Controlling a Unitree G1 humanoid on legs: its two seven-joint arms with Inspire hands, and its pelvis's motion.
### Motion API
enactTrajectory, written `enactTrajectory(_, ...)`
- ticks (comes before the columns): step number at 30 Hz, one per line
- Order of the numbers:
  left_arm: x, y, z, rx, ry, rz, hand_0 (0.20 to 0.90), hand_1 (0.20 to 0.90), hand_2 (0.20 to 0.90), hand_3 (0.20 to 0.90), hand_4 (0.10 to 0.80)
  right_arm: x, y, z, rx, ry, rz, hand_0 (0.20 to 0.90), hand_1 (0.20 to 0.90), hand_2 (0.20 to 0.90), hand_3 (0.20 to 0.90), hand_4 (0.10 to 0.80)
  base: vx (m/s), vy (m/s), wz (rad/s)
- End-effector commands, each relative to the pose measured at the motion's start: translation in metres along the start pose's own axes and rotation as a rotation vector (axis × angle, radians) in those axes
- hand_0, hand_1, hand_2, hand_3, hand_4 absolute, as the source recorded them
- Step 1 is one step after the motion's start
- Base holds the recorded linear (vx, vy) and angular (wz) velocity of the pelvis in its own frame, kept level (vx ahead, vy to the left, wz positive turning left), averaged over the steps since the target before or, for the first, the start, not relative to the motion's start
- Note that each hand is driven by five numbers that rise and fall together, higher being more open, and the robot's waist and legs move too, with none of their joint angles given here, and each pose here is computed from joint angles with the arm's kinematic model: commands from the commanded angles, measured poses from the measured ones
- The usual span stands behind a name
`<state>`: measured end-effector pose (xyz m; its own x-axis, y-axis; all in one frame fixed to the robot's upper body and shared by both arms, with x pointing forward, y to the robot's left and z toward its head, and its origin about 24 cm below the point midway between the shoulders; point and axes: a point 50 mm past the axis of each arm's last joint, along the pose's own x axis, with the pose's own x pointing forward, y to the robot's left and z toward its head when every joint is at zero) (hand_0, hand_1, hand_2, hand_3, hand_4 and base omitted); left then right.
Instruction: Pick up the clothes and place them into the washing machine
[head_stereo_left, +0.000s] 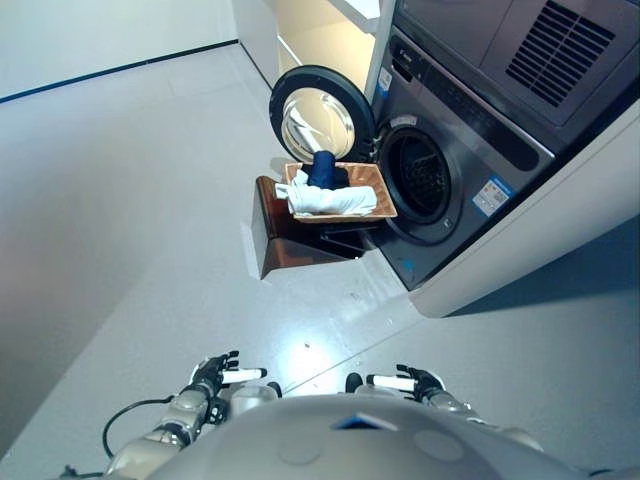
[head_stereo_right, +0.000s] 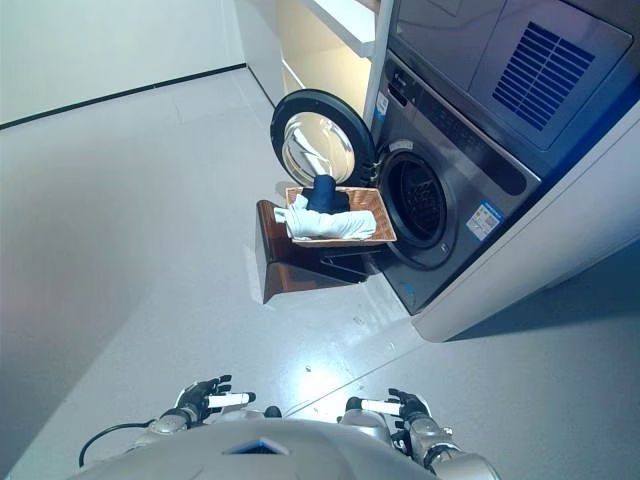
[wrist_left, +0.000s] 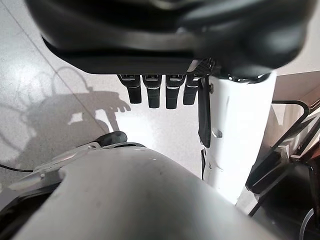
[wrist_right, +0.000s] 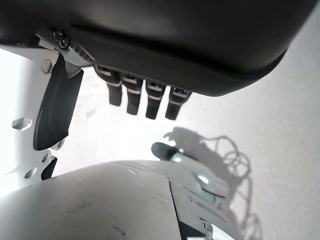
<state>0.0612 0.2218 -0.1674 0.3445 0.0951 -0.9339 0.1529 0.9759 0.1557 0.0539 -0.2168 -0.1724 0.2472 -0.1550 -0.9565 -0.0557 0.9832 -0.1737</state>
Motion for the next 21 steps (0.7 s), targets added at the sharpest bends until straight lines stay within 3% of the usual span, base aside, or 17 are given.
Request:
enactTrajectory(1, 0.007, -0.009, 0.027, -0.001, -0.053, -0.023, 0.9, 0.9, 0.9, 0.9, 0.8, 0.002, -0.017, 0.016, -0.048, -0.023, -0.029, 0.9, 0.9, 0.9, 0.9, 0.8, 0.0, 0.0, 0.0)
enactTrajectory(12, 0.007, -0.011, 0.026, -0.026, -0.046, -0.004, 0.9, 0.9, 0.9, 0.9, 0.8, 0.001, -0.017, 0.013, -0.04, -0.012, -0.036, 0.9, 0.9, 0.9, 0.9, 0.8, 0.0, 0.0, 0.0)
enactTrajectory(16, 0.007, -0.01, 0.028, -0.131, -0.065, 0.006, 0.9, 0.9, 0.9, 0.9, 0.8, 0.001, -0.016, 0.014, -0.022, -0.02, -0.036, 0.9, 0.9, 0.9, 0.9, 0.8, 0.0, 0.0, 0.0)
enactTrajectory(21, 0.007, -0.015, 0.021, -0.067, -0.024, -0.011, 0.9, 0.9, 0.9, 0.9, 0.8, 0.002, -0.014, 0.013, -0.021, -0.016, -0.031, 0.9, 0.9, 0.9, 0.9, 0.8, 0.0, 0.0, 0.0)
